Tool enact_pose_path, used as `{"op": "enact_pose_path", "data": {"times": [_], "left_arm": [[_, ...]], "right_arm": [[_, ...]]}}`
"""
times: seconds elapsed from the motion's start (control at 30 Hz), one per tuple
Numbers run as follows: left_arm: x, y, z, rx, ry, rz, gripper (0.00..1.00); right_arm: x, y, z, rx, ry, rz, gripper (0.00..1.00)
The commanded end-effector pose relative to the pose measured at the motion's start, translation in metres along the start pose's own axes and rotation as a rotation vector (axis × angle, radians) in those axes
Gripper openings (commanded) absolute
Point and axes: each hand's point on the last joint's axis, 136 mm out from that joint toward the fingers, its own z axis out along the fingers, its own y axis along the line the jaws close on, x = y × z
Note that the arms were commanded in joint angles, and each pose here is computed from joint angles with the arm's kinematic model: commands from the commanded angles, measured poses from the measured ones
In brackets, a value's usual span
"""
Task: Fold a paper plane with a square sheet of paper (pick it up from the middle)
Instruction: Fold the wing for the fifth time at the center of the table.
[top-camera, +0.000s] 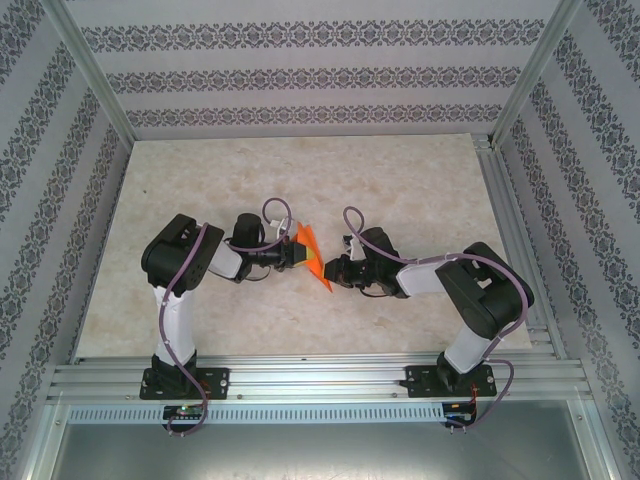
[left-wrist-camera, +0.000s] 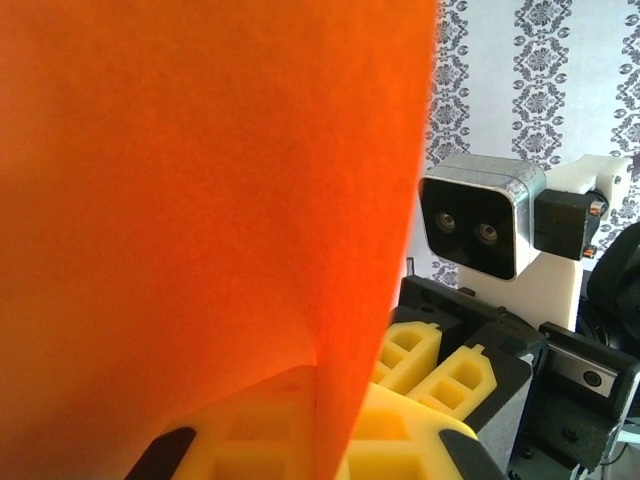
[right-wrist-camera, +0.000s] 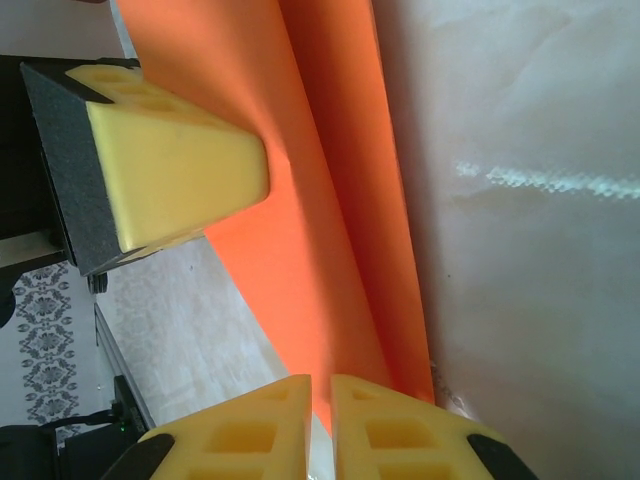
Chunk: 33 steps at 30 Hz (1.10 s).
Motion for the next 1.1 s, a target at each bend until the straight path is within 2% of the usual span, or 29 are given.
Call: {"op": "enact_pose_path", "data": {"times": [0.0,0.73,1.07], "left_arm": [[0.01,0.067,-0.003,-0.168,-0.024,-0.071,0.0],[0.012,0.103,-0.001,-0.275,0.005,-0.16,0.0],[0.014,0.128,-0.008,-0.332,-0.011,-0.243,0.0]], "right_arm": [[0.0,0.005,0.005,-0.004,0.008,-0.025,0.14],[0.012,-0.023,0.014,0.109,0.049,-0.017,0.14],[0.03,-0.038,0.011,0.258,0.123,-0.067,0.12]]}}
